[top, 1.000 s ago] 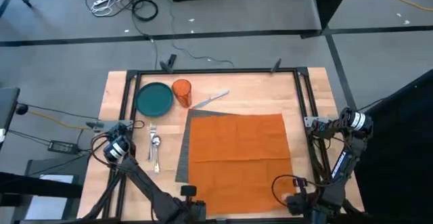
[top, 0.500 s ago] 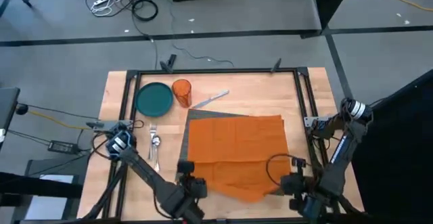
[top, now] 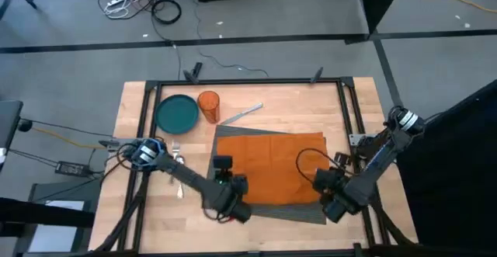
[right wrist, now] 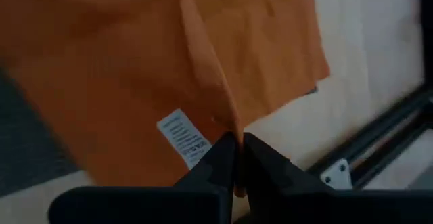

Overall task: Set table place
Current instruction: Fold the orange table napkin on the black placemat

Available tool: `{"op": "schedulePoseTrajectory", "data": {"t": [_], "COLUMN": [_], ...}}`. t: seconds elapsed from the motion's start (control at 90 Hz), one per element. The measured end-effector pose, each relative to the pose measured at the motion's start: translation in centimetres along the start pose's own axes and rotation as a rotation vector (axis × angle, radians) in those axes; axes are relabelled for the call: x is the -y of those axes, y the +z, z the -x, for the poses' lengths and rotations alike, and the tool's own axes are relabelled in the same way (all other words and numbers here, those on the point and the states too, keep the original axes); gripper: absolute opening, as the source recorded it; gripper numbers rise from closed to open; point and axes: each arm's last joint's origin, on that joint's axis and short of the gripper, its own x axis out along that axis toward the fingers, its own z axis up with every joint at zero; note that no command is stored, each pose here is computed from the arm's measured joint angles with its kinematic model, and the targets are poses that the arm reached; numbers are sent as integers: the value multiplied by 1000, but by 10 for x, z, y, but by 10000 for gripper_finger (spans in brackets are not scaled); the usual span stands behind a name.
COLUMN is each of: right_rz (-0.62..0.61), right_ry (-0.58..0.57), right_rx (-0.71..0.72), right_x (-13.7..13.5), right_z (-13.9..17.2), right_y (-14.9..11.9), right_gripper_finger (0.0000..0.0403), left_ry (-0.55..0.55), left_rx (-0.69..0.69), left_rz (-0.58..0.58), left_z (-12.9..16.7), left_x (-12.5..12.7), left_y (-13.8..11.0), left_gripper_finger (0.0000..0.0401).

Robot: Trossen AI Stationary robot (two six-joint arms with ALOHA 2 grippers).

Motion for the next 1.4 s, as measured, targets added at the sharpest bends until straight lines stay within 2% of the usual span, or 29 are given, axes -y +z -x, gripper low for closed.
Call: {"op": "schedulePoseTrajectory", "data": {"t": [0.233,0.4,0.567,0.767,0.944,1.1,1.4], "right_rz": [-12,-40,-50,-51,-20,-57,-119], "right_ry": [-74,-75,-45,-54,-98,-79,-80], "right_rx": [-15,-24,-28,18,13,23,-7], "right_x": [22,40,53,66,76,79,94], "right_z": [-26,-45,-67,-90,-101,-106,-119], "right_y": [5,7,6,9,16,25,39], "right_gripper_finger": [0,0,0,0,0,0,0], "left_ry": [58,99,97,89,102,127,163], "left_rx": [-101,-149,-152,-139,-144,-167,-239], "left_rz": [-33,-26,21,85,210,295,303], "left_z": [-39,-63,-83,-93,-96,-97,-122], "left_x": [-26,-41,-50,-57,-61,-64,-61], "left_y": [7,9,13,18,17,15,2], "left_gripper_finger": [0,0,0,0,0,0,0]}}
